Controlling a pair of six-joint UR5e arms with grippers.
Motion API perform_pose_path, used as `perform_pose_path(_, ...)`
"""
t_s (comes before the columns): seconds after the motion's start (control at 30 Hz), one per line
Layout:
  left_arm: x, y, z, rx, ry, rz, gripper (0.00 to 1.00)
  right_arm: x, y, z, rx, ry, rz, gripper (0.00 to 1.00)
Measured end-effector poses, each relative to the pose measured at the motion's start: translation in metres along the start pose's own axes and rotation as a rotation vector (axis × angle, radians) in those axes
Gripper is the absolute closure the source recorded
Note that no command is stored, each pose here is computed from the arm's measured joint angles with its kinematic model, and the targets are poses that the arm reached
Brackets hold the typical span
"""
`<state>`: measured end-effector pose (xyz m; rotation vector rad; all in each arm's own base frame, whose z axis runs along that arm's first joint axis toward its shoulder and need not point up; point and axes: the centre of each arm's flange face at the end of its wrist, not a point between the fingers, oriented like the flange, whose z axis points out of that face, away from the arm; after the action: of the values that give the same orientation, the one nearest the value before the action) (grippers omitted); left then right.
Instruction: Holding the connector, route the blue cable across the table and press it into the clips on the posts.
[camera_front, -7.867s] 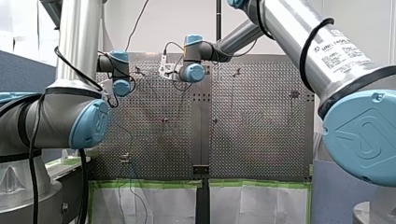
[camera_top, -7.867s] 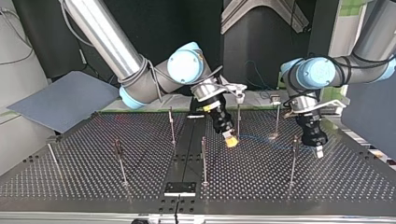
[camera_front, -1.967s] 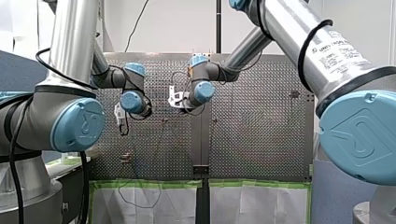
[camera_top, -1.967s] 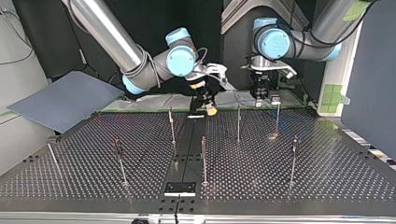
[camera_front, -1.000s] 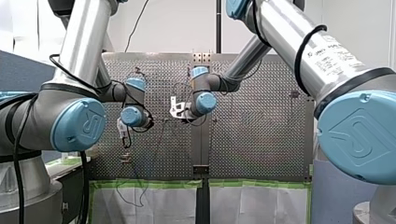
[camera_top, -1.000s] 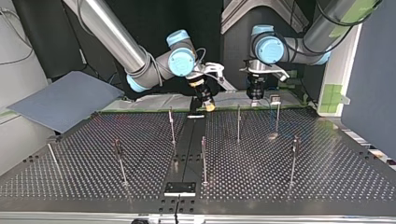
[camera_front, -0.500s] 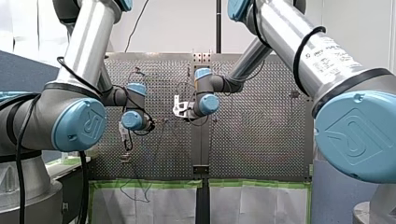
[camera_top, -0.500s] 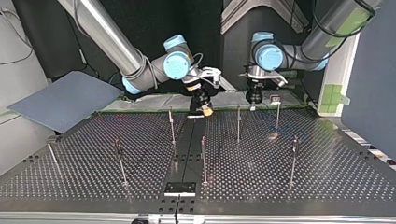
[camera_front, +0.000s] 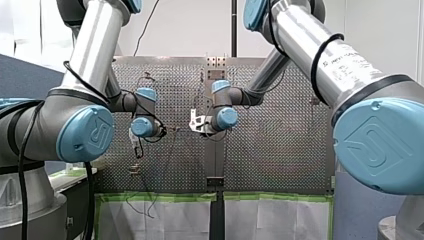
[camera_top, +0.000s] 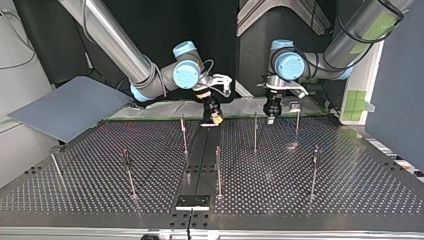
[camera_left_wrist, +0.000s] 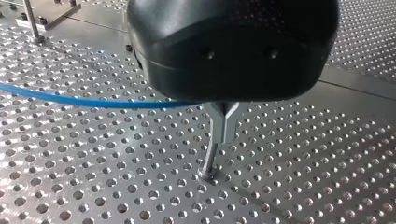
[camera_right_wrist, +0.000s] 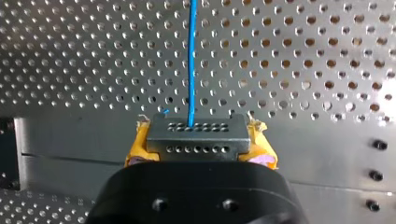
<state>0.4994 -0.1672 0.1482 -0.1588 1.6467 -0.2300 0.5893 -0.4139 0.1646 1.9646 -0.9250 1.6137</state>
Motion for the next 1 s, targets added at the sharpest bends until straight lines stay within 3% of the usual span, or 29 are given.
perform_pose_path(0.53, -0.006, 0.018, 0.042, -0.018, 0.003, 0.006, 1.0, 0.008, 0.034, 0.01, -0.038, 0.044, 0.03, 1.0)
perform_pose_path(0.8, -0.031, 0.02, 0.065, -0.011, -0.044, 0.007, 1.0, 0.011, 0.039, 0.012, -0.026, 0.049, 0.03, 1.0)
perform_pose_path(1.0, -0.036, 0.023, 0.07, -0.014, -0.051, 0.013, 1.0, 0.014, 0.039, 0.013, -0.024, 0.055, 0.028, 1.0)
